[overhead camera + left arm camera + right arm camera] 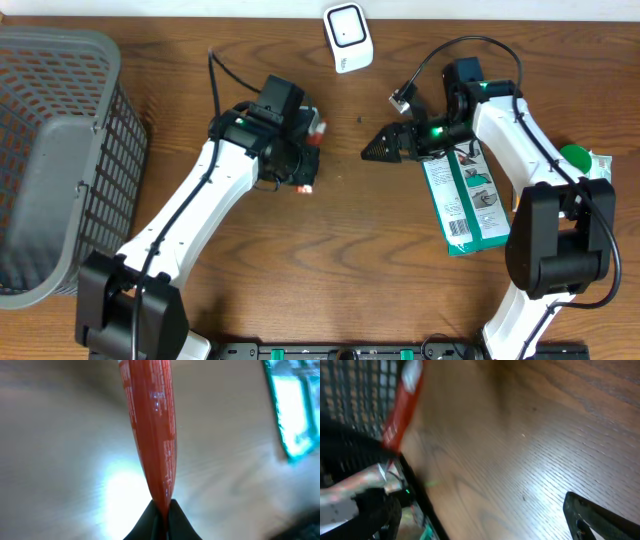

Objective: Scan the item barcode
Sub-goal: 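Pass the red Nescafe stick from the left gripper to the right gripper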

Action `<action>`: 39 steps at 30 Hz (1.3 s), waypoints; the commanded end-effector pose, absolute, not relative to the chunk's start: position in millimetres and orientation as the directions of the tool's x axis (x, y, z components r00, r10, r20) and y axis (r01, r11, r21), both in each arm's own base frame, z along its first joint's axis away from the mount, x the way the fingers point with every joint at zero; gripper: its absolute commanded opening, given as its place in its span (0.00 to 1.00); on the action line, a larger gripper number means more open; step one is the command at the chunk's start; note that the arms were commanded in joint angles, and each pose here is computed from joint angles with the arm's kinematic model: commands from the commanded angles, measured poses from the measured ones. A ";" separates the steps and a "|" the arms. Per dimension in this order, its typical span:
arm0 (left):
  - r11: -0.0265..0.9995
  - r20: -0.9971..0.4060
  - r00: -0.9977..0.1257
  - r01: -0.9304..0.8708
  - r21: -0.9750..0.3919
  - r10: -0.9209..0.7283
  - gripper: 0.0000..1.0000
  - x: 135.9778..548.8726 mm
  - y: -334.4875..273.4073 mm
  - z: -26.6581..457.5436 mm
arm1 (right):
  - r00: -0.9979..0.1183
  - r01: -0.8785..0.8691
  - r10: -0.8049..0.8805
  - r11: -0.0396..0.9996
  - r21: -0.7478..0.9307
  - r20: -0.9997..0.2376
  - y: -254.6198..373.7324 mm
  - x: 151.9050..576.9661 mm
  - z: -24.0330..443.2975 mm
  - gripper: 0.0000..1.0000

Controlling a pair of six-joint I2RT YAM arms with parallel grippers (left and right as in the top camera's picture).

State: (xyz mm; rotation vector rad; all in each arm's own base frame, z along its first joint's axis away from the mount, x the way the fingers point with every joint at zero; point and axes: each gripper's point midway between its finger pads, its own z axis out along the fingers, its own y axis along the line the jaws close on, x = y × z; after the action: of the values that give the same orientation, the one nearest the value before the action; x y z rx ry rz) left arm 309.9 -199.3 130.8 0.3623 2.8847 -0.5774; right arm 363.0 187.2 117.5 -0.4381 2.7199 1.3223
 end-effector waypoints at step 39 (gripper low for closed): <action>0.808 -0.270 -0.917 0.388 -0.443 0.292 0.08 307.7 -218.6 139.3 | -0.996 0.013 0.082 0.597 0.802 -0.044 264.9 395.3 137.3 0.07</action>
State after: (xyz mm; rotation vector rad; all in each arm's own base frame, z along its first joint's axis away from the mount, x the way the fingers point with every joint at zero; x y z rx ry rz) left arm 305.6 -222.1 140.9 0.5166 2.8094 -0.7700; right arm 396.7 261.9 132.7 0.0914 2.7443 1.4117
